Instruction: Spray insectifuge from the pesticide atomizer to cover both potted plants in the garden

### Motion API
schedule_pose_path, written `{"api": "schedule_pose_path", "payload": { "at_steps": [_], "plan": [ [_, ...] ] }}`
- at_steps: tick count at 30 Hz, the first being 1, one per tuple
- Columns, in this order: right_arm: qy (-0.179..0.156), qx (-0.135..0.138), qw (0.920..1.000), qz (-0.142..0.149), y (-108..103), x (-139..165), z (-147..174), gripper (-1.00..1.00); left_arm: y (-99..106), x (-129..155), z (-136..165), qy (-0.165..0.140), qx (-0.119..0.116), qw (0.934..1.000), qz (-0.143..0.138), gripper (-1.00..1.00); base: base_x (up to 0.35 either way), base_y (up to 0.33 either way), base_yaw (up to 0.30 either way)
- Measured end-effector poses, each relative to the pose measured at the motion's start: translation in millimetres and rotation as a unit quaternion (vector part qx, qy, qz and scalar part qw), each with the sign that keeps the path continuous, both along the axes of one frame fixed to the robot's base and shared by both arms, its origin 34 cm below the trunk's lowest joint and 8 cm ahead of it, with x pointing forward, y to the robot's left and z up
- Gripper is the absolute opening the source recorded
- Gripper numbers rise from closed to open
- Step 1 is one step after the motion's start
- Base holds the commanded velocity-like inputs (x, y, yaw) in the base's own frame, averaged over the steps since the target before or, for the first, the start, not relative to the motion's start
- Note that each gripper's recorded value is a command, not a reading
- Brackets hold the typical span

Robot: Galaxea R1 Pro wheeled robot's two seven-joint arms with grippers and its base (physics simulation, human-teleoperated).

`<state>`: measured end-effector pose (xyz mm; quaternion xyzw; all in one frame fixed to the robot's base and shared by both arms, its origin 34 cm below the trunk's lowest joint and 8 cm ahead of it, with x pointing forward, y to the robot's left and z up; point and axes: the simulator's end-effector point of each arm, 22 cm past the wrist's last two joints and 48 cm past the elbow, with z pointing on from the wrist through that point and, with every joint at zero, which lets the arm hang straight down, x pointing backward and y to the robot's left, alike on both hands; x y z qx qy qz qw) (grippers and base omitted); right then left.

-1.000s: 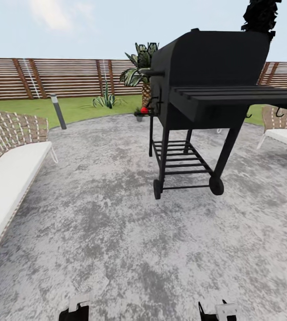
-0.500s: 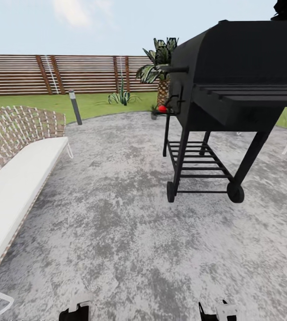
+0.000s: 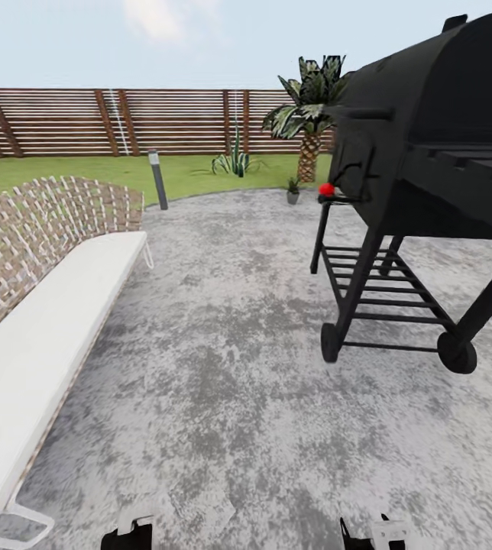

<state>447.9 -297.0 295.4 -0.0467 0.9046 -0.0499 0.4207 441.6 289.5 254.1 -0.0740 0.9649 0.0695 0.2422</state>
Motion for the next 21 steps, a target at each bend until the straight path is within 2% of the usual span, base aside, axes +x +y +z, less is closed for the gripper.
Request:
{"api": "schedule_pose_path", "payload": {
  "at_steps": [14,21],
  "plan": [
    [0.0,0.0,1.0,0.001,0.1,-0.3,-0.1,1.0,-0.4,-0.1,-0.1,0.0,-0.001,1.0,0.0,-1.0,0.329,0.026,0.001],
    [0.001,0.0,1.0,0.001,0.3,-0.5,-0.3,1.0,-0.3,-0.1,-0.1,0.0,-0.001,1.0,0.0,-1.0,0.301,0.186,0.0]
  ]
}}
